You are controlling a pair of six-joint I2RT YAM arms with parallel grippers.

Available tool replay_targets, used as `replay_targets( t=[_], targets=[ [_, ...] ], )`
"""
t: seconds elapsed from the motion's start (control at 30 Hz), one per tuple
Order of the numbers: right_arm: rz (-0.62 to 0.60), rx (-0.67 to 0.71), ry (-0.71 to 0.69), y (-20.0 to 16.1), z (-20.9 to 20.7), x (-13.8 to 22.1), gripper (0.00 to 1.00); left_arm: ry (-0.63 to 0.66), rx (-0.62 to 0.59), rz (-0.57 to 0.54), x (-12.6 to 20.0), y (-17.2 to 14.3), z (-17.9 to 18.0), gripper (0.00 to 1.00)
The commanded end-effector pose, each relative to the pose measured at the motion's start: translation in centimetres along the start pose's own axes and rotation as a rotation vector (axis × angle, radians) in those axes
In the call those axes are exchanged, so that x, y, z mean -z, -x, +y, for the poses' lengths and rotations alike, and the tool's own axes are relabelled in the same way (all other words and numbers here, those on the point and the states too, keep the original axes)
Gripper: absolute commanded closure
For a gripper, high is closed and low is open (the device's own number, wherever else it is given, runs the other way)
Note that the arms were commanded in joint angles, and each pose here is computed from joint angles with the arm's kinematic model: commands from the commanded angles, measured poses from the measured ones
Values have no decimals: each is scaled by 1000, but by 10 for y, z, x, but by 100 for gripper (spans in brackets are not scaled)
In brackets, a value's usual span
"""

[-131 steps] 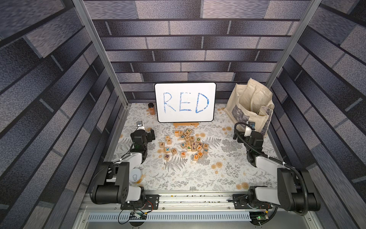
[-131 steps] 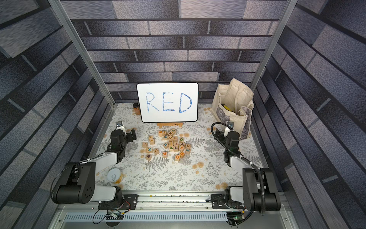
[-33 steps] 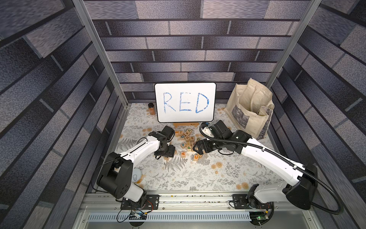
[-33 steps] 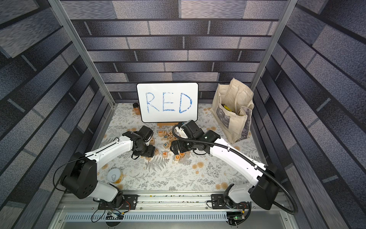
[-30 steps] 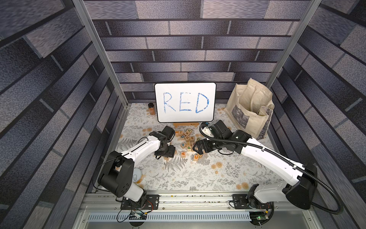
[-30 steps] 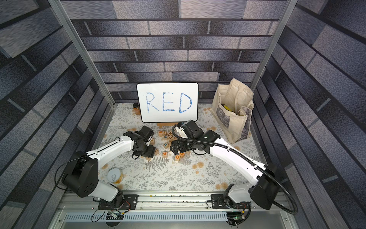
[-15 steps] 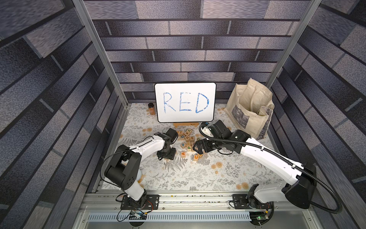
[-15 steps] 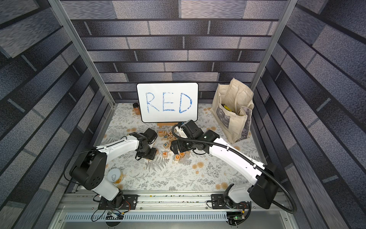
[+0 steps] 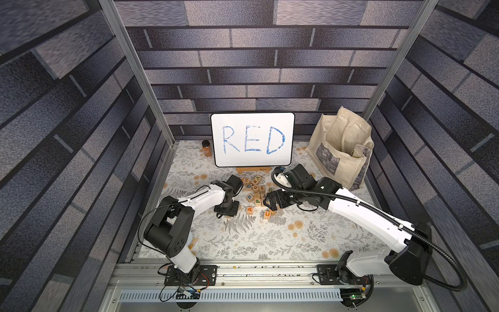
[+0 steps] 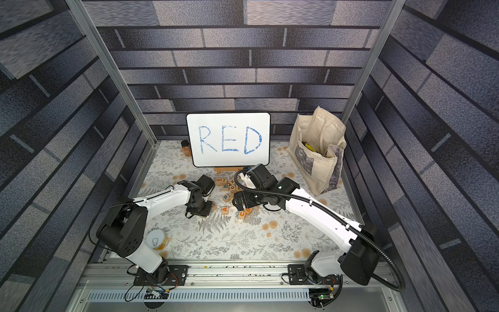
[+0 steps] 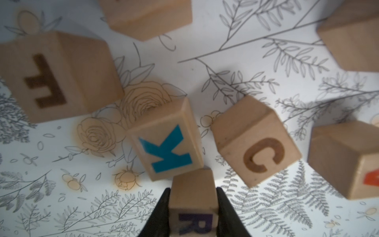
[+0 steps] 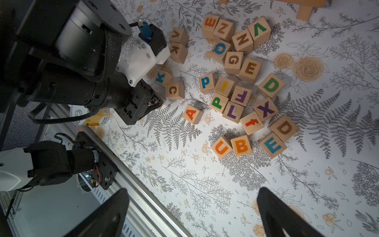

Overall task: Assemble the uppercase word "red" with letter blocks
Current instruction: Pick up the letter block from the center of the board, then place the letter block at the center of the board.

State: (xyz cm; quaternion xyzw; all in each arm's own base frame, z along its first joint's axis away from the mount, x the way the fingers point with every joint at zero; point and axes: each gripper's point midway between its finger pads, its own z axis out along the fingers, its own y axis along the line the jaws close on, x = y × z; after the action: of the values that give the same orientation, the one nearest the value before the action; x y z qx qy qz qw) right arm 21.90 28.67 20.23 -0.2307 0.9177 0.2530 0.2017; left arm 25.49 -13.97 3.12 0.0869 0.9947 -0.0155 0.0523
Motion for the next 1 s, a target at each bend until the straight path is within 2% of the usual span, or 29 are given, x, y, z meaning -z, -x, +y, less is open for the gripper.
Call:
replay_targets(
  t=[0.0, 0.17, 0.37, 0.63, 0.97],
  targets=[
    [15, 32, 21, -9, 5, 6, 0, 6, 138, -16, 14, -7, 2, 67],
    [37, 70, 118, -15, 21, 7, 0, 20, 259, -26, 24, -13, -2, 67],
    [49, 93, 154, -27, 25, 3, 0, 43, 418, -23, 33, -24, 3, 68],
    [52, 148, 106, -55, 18, -2, 0, 5, 721, -11, 37, -42, 8, 69],
    [-30, 215, 16, -70, 17, 2, 0, 6, 1058, 32, 29, -65, 3, 71]
  ],
)
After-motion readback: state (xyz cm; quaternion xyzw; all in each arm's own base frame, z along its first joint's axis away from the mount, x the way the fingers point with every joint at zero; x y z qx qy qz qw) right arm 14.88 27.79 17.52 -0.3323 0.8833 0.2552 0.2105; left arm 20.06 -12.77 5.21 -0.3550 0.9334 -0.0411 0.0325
